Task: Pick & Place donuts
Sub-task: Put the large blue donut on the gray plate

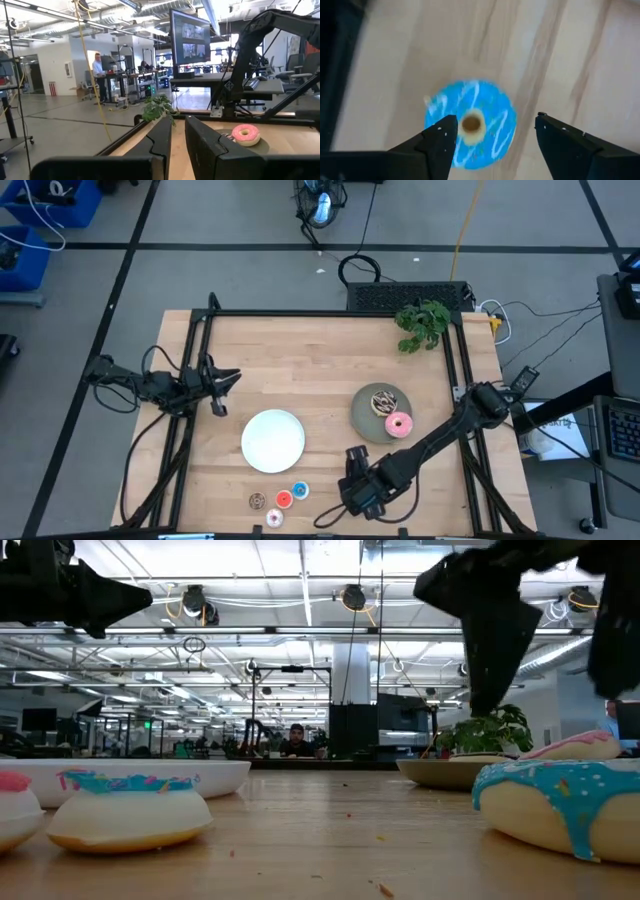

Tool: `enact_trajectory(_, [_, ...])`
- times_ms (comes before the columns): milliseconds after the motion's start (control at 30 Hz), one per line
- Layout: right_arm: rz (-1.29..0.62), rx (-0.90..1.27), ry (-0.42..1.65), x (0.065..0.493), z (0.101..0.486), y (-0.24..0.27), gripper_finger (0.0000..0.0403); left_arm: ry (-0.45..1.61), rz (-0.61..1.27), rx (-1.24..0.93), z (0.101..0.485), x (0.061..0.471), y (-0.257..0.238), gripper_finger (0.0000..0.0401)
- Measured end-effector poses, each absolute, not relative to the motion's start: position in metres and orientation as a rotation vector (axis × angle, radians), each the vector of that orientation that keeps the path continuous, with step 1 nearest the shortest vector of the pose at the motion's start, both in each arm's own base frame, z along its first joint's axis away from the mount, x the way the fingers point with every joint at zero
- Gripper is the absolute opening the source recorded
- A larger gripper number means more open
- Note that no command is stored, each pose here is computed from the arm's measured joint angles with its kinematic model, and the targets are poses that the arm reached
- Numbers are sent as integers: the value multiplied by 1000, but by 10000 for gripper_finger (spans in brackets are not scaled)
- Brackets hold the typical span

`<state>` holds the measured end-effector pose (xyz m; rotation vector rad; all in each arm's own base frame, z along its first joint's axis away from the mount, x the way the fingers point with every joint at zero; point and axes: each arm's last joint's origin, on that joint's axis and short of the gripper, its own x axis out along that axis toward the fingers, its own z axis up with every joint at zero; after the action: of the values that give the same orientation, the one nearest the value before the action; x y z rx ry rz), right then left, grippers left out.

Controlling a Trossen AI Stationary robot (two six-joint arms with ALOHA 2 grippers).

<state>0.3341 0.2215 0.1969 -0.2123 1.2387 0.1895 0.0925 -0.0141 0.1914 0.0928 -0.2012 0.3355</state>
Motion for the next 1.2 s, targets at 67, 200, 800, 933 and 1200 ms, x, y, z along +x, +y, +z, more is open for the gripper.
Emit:
enact_trajectory(67, [177, -210, 1251, 334, 193, 218, 253, -201, 336, 94, 191, 93, -14, 63])
enact_trajectory(200, [184, -190, 1234, 336, 185, 215, 254, -201, 336, 94, 191, 93, -14, 63])
enact_trajectory(800, [239, -133, 1259, 326, 140, 198, 251, -194, 337, 106, 191, 93, -14, 63])
enact_trajectory(933, [220, -104, 1269, 326, 139, 195, 224, -194, 337, 106, 191, 93, -14, 63])
enact_trajectory(1200, [220, -24, 1281, 335, 147, 190, 85, -194, 337, 105, 191, 93, -14, 63])
